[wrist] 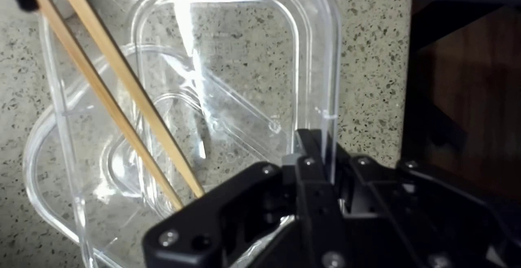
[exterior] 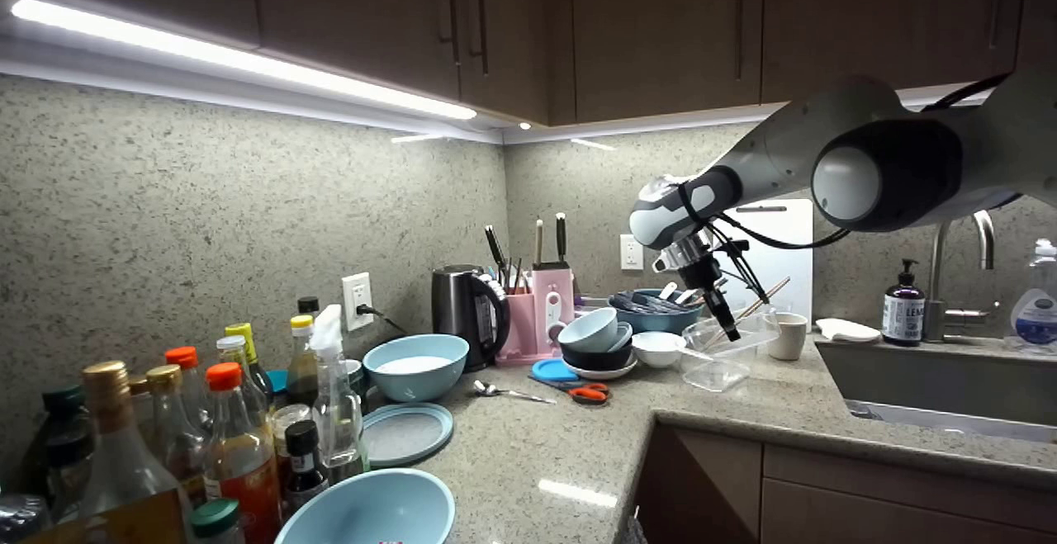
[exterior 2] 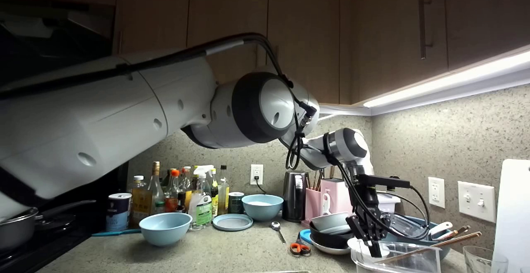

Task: Stack up the containers on the table

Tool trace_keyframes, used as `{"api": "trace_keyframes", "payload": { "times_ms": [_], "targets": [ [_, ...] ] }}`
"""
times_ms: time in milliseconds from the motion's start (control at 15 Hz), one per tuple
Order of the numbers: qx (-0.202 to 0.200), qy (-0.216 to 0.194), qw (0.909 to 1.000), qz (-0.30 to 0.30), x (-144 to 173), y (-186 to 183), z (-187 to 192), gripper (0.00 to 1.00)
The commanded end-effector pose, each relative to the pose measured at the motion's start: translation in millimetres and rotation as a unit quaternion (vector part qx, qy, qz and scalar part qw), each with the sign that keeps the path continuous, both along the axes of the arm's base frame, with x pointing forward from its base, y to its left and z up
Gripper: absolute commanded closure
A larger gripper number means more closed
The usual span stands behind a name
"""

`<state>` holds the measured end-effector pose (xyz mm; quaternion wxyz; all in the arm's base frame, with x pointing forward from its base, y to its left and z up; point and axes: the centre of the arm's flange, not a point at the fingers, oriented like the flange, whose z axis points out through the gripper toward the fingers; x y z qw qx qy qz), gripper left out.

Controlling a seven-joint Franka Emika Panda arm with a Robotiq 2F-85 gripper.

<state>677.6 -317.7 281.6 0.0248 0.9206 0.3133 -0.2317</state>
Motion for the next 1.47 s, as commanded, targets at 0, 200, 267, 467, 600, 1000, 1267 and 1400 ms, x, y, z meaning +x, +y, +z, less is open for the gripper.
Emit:
{"api": "trace_keyframes", "payload": {
  "times_ms": [0,200,267,467,600,1000,1267,1400],
  "targets": [
    [-0.011,-0.01,0.999,0.041,7.5,0.7,-4.3,0.98],
    [-0.013,-0.016,0.9988,0.043,9.3,2.1,-3.0,0.61],
    [-0.015,-0.02,0.9986,0.046,10.1,2.1,-2.4,0.54],
    [-0.02,-0.028,0.9986,0.041,11.2,3.4,1.2,0.36],
    [-0.039,-0.02,0.999,-0.008,9.0,10.5,10.2,0.23],
    [-0.074,-0.078,0.9923,-0.062,-3.5,35.8,56.2,0.0],
    [-0.076,-0.109,0.9845,-0.115,-8.6,61.2,90.8,0.0],
    [-0.07,-0.129,0.9776,-0.151,-13.0,74.4,104.5,0.0]
  ]
}}
